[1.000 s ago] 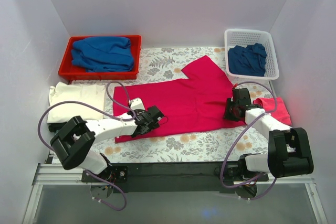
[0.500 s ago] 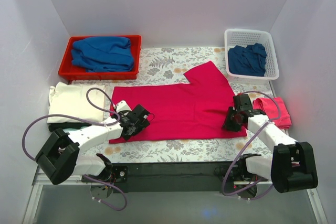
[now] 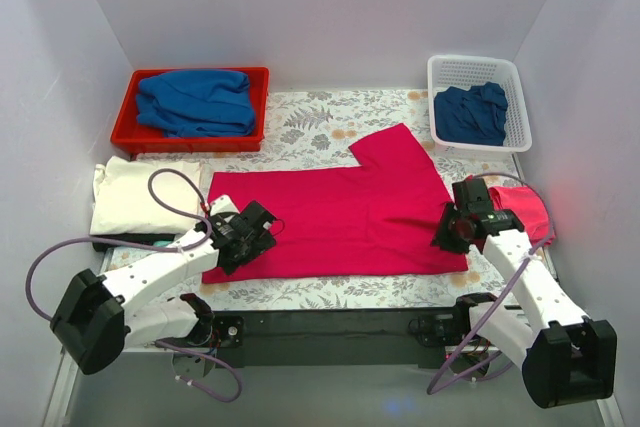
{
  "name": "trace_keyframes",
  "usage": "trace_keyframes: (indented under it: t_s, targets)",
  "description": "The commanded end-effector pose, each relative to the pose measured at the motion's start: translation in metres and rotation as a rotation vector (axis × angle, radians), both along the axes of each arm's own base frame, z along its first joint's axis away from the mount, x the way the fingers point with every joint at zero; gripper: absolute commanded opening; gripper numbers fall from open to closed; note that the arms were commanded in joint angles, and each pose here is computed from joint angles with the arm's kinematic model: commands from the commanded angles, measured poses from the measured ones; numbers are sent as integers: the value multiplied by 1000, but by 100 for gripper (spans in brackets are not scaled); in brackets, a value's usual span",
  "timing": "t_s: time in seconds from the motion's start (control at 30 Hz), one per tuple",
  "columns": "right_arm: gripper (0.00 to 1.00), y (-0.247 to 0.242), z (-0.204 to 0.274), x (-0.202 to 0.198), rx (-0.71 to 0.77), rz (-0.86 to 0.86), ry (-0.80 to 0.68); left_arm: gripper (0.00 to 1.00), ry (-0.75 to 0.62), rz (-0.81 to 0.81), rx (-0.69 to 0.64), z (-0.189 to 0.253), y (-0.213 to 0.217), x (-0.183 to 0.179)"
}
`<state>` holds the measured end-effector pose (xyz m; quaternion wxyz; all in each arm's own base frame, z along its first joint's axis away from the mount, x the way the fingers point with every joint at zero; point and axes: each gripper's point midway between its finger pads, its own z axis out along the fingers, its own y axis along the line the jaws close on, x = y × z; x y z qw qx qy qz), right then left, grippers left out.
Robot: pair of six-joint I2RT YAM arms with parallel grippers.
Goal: Fold and stack the t-shirts
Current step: Fold the flattened tshirt in 1/3 of the way
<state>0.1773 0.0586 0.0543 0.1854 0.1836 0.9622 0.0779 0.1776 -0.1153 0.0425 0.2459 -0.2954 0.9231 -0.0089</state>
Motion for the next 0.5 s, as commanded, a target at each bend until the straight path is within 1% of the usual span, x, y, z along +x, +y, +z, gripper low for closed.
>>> trace_keyframes:
  t_s: [0.0, 0.07, 0.1, 0.17, 0.27, 0.33, 0.4, 0.43, 0.47]
  targets:
    - [34, -1, 56, 41, -23, 3, -191, 84, -160, -35, -2, 51, -2, 28]
    - [34, -3, 78, 63, -53, 27, -283, 85, -220, -54, -10, 65, -8, 40]
    - [36, -3, 80, 71, -64, 35, -294, 85, -237, -86, 2, 69, -9, 44]
    - [37, -2, 90, 93, -81, 61, -368, 85, -270, -96, -12, 79, -18, 54]
    - [38, 2, 85, 118, -98, 95, -384, 85, -265, -120, -7, 79, -26, 62]
    - [39, 3, 75, 133, -113, 110, -351, 85, -256, -146, -11, 75, -31, 63]
    - [43, -1, 67, 141, -138, 121, -328, 86, -258, -160, -26, 71, -35, 64]
    - [48, -2, 58, 146, -148, 119, -297, 87, -256, -172, -31, 70, -37, 64]
    - [50, -5, 54, 148, -161, 115, -288, 87, -259, -173, -35, 69, -37, 64]
